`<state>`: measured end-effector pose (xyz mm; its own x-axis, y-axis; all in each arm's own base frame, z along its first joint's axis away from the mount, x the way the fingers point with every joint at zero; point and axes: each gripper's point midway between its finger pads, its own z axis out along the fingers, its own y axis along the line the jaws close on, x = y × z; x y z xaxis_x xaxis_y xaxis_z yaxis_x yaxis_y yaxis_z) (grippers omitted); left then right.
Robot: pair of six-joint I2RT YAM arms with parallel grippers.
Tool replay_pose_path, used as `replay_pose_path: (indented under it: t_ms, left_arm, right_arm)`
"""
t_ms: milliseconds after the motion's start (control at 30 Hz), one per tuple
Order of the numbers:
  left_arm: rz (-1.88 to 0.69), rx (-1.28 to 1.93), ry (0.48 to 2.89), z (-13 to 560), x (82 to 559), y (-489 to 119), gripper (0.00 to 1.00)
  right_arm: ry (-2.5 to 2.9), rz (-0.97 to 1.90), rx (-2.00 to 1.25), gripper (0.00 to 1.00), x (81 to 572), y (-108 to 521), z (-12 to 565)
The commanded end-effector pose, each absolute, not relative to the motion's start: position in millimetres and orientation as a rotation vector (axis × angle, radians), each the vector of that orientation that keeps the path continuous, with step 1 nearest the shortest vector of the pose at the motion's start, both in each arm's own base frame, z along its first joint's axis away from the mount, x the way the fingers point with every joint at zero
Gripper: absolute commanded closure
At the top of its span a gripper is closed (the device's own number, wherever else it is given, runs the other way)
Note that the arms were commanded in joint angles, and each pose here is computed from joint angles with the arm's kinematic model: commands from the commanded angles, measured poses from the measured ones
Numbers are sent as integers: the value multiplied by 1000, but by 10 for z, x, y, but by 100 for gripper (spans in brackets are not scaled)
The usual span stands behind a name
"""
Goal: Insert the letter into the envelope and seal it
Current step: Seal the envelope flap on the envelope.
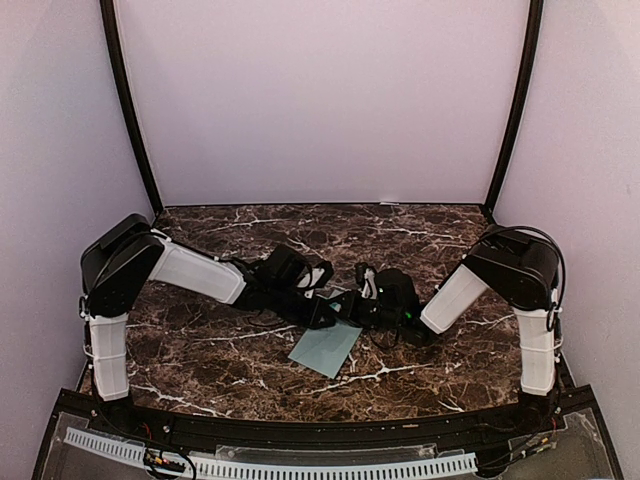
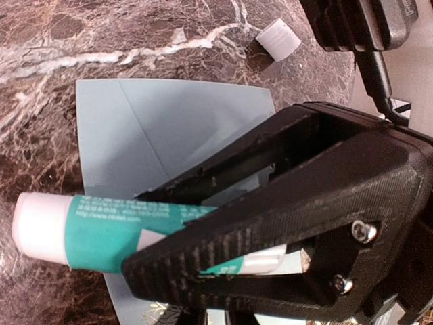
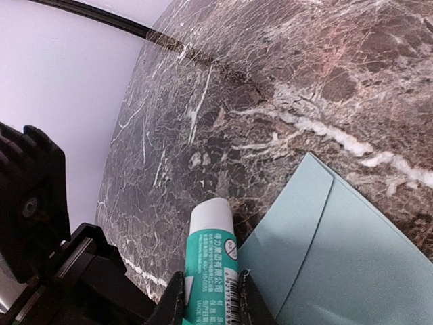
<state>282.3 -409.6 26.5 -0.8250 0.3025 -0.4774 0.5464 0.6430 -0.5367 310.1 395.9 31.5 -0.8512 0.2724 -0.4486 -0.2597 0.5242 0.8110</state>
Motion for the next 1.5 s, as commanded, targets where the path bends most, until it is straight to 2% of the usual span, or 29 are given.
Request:
replay_pose_path:
  t_ms: [0,467,667,867,1033,1200,1467]
  left_arm:
    - [-991,687,2546,160,2777,-4077,92]
    - [-991,846,2604,91,2349,-3792,93]
    - [-1006,868,2554,253,2324,-3805,87]
    - [-1068,773,2448,829,2539,-3894,77]
    - [-1102,658,2310,1446,2758,-3727,71]
    - [-1132,522,2222,1896,2867,-3465,67]
    - [-1357,372,2010,2605,2831,-3345,47]
  right_arm:
    - [2298,1247,40,91,3104,3866,58]
    - [2333,1214,72,91,3113,3838,-39]
    - [2303,1245,45,91,3098,3859,38]
    - [2125,1350,-94,91,3091,3968,714]
    - [2020,1251,-141,90,3172,3860,1338]
    - [1952,1188,-128,90,3170,3681,1691]
    - [1725,1250,-159,89,2924,3616,2422]
